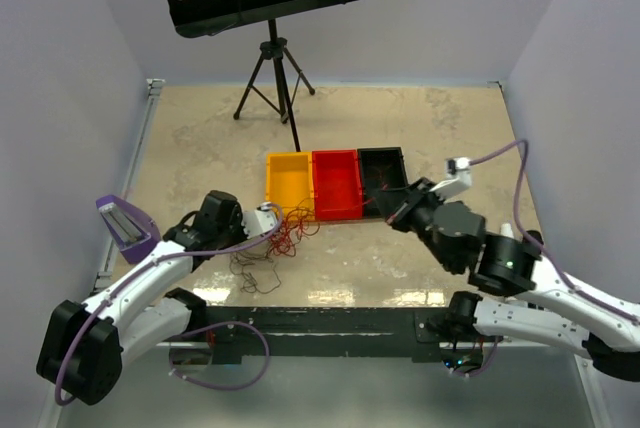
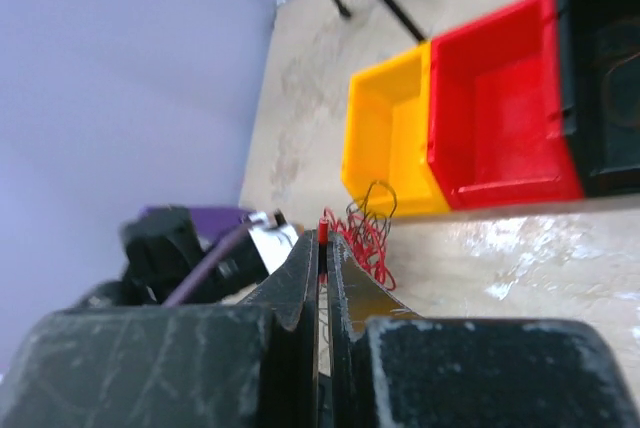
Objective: Untangle the cables
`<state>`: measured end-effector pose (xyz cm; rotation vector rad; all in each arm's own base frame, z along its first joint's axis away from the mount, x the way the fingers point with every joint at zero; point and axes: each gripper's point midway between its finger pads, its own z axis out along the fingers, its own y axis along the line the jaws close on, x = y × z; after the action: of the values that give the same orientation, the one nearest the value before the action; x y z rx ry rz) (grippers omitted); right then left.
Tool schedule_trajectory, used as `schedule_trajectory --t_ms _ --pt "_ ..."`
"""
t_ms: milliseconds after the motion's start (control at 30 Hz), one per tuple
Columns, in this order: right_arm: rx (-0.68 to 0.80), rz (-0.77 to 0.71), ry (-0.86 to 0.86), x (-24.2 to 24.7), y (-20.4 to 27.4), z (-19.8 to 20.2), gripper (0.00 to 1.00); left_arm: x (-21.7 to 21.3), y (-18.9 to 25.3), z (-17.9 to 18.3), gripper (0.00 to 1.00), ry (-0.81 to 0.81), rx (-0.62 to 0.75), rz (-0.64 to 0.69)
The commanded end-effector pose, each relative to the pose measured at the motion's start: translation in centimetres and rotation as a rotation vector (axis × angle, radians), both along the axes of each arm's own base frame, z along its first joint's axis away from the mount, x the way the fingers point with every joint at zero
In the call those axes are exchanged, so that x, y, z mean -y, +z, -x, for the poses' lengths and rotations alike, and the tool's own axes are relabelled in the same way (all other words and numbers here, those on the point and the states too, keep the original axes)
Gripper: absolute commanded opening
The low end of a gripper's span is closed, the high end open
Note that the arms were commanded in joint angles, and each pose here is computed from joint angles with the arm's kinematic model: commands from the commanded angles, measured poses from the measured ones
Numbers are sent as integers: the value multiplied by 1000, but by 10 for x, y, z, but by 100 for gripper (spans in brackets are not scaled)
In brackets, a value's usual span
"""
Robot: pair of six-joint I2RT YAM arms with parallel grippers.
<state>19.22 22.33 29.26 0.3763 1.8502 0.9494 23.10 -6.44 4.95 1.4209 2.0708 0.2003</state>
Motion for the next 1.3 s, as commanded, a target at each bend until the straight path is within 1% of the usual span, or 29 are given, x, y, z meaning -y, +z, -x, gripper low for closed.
schedule_trajectory --t_ms 0,100,167,333,533,767,967,1033,1100,1167,1267 --pt "57 27 -235 76 51 -4 0 -11 -2 -9 0 21 38 -60" --pt "81 23 -335 112 81 -2 0 -20 -7 -10 0 35 50 -108" --pt "103 -7 -390 136 107 3 0 -26 -15 -7 0 33 52 -140" --pt "139 -73 -514 196 146 17 0 -35 -24 -6 0 32 65 -191" --pt "175 -129 -597 250 176 34 0 -42 -32 -6 0 30 63 -236" --pt "232 -219 -692 319 222 56 0 -53 -41 -4 0 30 76 -306" --pt "264 -348 -768 383 254 77 0 -58 -46 -2 0 28 71 -329" --pt "276 -382 -761 394 259 78 0 -58 -47 -1 0 28 67 -330" --pt "268 -373 -760 393 259 74 0 -58 -47 -2 0 30 69 -331" --pt "248 -385 -777 403 261 75 0 -58 -49 -1 0 28 62 -336" --pt "251 -407 -788 418 272 79 0 -64 -52 1 0 24 61 -369"
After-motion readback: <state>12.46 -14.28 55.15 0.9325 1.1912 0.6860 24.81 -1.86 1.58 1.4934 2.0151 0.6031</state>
